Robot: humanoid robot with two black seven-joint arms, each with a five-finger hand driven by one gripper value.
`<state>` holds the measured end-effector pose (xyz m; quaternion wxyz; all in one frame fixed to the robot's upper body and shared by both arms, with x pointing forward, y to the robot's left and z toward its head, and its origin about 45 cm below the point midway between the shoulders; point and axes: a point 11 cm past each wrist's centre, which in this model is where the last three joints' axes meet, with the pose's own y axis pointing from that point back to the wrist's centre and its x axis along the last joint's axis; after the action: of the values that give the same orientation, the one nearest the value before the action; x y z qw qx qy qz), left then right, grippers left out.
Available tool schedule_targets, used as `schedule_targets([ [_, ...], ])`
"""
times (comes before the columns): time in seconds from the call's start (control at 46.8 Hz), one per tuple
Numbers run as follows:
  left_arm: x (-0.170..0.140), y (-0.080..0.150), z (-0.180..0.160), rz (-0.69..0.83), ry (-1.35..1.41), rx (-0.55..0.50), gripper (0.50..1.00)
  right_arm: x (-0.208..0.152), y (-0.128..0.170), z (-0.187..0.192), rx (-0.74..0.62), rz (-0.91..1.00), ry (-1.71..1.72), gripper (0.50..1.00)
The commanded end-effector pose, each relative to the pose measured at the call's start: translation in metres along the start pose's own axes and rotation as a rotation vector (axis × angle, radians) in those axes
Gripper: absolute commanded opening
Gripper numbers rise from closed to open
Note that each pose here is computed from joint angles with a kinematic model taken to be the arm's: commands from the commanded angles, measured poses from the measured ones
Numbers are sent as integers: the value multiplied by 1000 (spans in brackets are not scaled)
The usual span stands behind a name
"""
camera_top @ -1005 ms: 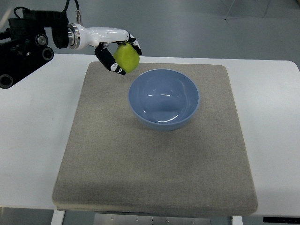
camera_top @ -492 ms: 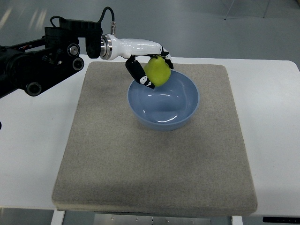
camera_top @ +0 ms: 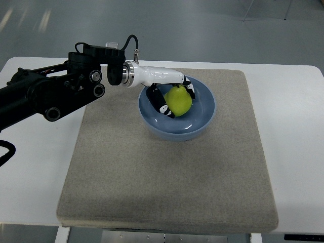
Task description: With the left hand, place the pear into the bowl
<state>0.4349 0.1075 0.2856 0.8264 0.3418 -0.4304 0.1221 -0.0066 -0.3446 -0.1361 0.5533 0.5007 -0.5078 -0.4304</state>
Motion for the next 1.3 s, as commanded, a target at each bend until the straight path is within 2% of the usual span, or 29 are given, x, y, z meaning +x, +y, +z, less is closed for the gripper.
schedule_targets([
  [0.0,-3,-1,-1,-4,6,-1,776,0,0,0,0,0,0,926],
  [0.278,-6,-1,-1,-3,30,-10,962,0,0,0,0,0,-1,924],
  [0.385,-7,-1,0,-5,31,-15,966,0,0,0,0,0,-1,926],
  [0.449,-6,-1,0,-4,30,-15,990,0,0,0,0,0,-1,926],
  [0.684,-3,-1,1,5,30,-18,992,0,0,0,0,0,-1,924],
  [1.069,42,17,2,138,55,-31,990,0,0,0,0,0,0,924],
  [1.283,72,42,-39,257,142,59,990,-1,0,0,0,-2,0,926],
])
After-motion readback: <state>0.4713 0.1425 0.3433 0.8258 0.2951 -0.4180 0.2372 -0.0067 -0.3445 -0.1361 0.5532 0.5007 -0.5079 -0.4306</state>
